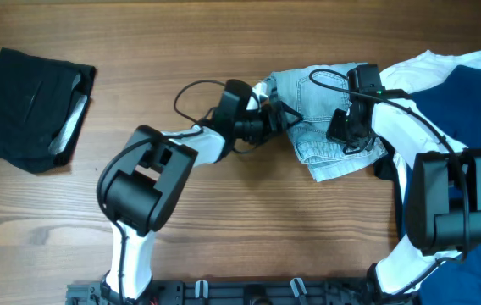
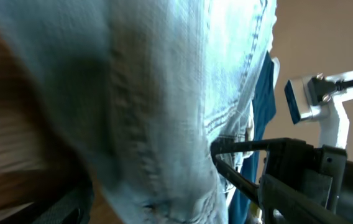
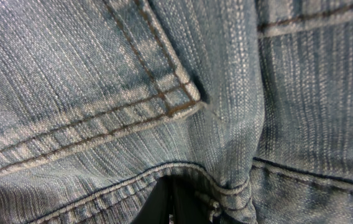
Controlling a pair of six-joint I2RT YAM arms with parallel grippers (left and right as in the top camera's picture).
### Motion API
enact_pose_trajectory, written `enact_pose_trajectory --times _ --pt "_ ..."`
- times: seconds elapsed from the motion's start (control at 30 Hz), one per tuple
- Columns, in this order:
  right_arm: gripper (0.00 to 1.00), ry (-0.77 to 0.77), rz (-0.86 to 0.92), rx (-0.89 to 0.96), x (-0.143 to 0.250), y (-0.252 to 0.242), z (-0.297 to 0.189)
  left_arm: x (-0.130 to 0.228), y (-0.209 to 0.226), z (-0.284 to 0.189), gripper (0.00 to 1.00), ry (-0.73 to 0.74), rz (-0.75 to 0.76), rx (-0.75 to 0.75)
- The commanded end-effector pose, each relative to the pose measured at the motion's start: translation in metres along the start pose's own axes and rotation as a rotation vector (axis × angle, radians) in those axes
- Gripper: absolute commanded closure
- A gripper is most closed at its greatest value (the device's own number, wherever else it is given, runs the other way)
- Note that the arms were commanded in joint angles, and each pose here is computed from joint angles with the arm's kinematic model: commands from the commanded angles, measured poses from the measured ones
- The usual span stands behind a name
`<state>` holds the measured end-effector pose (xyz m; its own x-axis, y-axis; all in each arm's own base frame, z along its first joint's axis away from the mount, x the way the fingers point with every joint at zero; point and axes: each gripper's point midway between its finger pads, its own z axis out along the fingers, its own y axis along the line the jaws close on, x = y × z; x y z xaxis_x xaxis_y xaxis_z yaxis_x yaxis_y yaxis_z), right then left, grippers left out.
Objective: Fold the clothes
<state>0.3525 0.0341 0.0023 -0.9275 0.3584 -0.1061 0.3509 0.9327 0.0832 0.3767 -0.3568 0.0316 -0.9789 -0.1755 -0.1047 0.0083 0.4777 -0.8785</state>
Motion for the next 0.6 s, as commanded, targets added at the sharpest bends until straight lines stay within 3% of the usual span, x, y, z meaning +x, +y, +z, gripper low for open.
enact_pose_trajectory --times 0.0,0.17,0.23,0.4,0.57 --pt "0.95 0.159 0.001 0.04 0.039 -0.013 0.045 0.019 0.035 0.019 0.2 0.007 -0.099 -0.101" --pt "0.96 0.159 0.001 0.04 0.039 -0.013 0.045 0.006 0.039 0.024 0.38 -0.108 -0.147 -0.154" --pt "0.96 0.159 0.0 0.04 0.039 -0.013 0.045 0.001 0.038 0.025 0.4 -0.151 -0.158 -0.163" --pt "0.96 0.16 0.001 0.04 0.039 -0.013 0.045 0.004 0.024 0.033 0.53 -0.159 -0.128 -0.148" --pt "0.96 0.159 -0.035 0.037 0.039 -0.013 0.044 0.011 0.026 0.034 0.91 -0.116 -0.042 -0.158"
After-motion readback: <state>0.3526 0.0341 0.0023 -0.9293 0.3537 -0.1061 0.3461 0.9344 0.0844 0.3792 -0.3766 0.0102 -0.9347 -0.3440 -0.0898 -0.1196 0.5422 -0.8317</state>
